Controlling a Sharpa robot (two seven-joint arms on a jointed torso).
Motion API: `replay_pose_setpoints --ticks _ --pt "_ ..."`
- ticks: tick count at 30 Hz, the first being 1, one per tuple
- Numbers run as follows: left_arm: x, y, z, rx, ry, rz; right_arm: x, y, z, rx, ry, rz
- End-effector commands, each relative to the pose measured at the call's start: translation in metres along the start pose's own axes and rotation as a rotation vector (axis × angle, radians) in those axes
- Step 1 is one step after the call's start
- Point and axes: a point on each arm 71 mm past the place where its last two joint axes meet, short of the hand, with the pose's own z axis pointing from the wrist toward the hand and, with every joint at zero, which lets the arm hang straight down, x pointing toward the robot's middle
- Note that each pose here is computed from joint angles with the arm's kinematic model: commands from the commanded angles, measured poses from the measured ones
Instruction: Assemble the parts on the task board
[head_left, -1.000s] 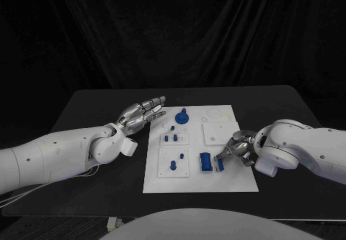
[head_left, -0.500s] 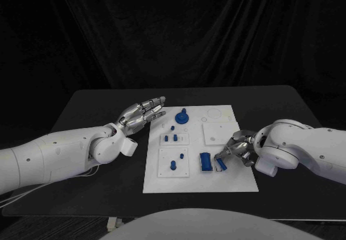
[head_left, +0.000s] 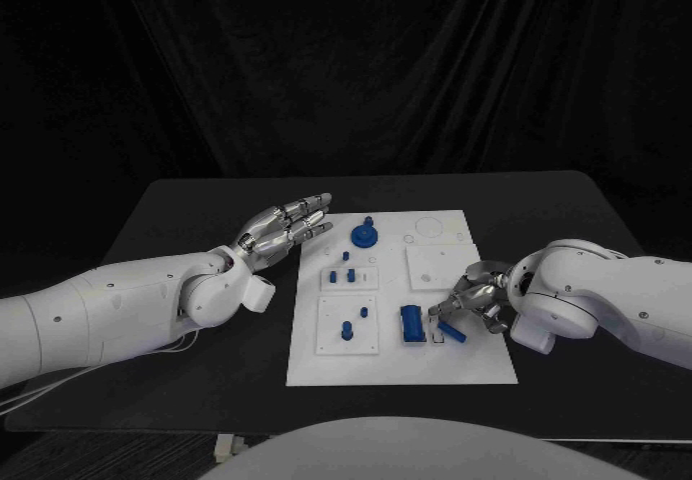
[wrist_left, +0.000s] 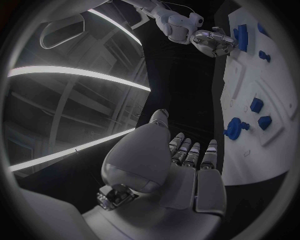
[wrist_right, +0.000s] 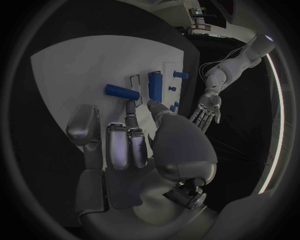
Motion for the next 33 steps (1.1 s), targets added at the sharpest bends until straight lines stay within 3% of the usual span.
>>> replay_pose_setpoints --ticks 1,12,22,33 --pt "0.0014 -0.0006 0.0004 0.013 0.007 -0.015 0.002 -0.001 0.001 0.014 0.005 -0.009" --pt "0.0011 -0.0006 -0.0001 0.013 0.007 -0.015 -0.004 -0.007 -0.009 -0.026 -0.097 -0.036" --pt "0.0008 -0.0002 -0.0002 0.012 0.006 -0.015 0.000 -0.014 -0.026 -0.043 -0.094 -0.165" --pt "0.0015 0.0003 -0.0002 0.010 0.008 -0.017 0.005 -0.006 -0.027 -0.076 -0.111 -0.282"
